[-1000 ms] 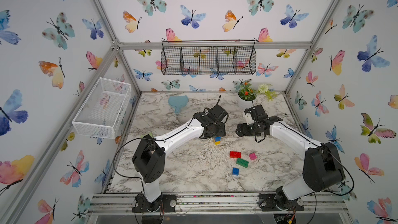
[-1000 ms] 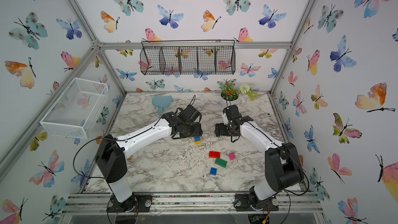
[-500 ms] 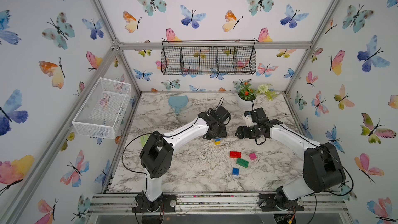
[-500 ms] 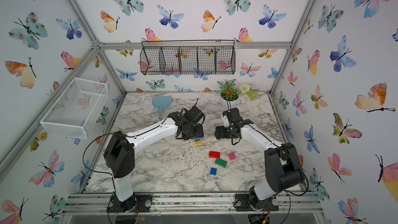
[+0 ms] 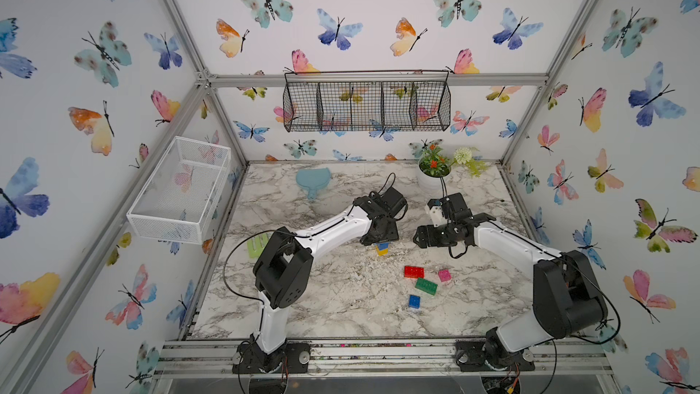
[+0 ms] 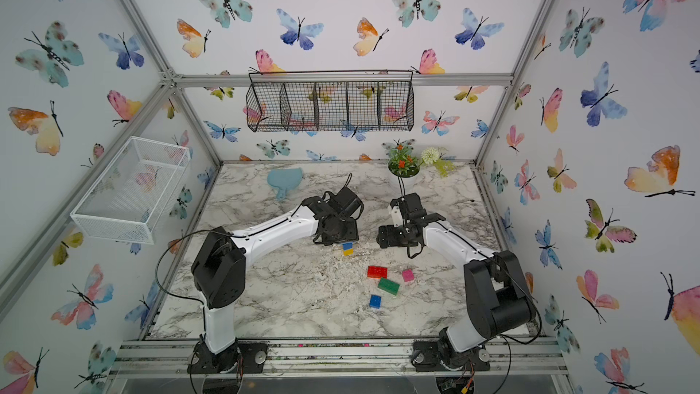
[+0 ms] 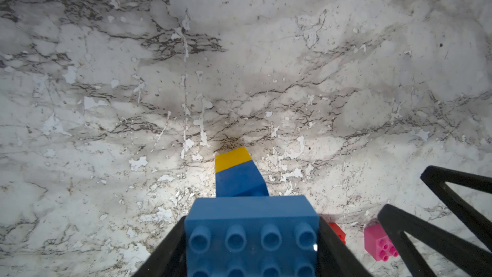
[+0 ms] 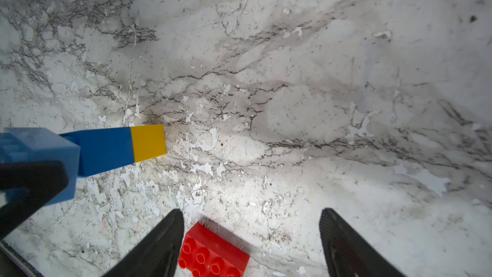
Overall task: Assemble a spoon with lego
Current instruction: Assemble the lego brick with the lego brick.
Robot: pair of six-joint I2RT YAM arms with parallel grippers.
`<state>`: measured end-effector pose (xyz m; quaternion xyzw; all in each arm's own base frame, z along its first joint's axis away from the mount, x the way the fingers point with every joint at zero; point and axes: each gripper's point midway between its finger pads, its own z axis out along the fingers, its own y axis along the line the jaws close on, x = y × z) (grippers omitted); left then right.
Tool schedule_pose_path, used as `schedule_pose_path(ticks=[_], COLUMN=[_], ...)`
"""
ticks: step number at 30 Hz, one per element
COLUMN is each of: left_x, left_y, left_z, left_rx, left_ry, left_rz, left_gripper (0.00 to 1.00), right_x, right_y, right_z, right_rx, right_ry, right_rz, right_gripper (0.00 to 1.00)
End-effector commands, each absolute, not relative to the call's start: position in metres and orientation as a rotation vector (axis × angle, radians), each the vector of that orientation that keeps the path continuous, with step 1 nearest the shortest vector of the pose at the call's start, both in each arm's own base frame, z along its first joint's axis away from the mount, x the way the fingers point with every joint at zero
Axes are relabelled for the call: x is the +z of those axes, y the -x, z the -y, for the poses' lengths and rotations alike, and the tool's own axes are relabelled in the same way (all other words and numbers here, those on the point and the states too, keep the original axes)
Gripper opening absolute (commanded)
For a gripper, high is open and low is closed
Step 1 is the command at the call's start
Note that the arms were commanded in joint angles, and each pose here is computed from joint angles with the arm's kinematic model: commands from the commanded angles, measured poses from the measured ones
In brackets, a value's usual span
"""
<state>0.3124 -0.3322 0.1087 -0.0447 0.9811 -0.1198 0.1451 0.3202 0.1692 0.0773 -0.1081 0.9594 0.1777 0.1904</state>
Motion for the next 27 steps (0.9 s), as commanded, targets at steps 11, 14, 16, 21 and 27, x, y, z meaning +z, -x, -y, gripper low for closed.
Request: schedule_pose_path(ticks=[11,14,16,21,27], left_x=[0.099,0.101,0.101,0.099,0.097], left_y=[-0.307,-0.307,-0.308,-0.307,-0.307], left_z=[0.324,0.324,0.324,0.329,0.326], left_rx=[-0.252,-0.224,-0.2,-0.142,-0.12], left_ry=[0.109,0.091,0.078,0.033,0.021], left_rz=[-2.858,-2.861,-2.865,-2.873,-2.873], left_gripper=[0.5,0.5,0.5,0.5,0.5], right_x=[0.078,0.074,0.072,0.068,0.058], right_y=[-0.314,-0.313,-0.311,-0.309,-0.308], right_z=[-0.178,-0.181,-0.184,-0.197,-0.212], right_rx=[0.589,0.625,0.652,0.76,0.895], right_ry=[0.329,0.323,0.323,0.323,0.316], right_rz=[-2.675,-2.678,-2.68,-2.672,-2.682], right_gripper=[0.81,0.81,0.8,0.77,0.53])
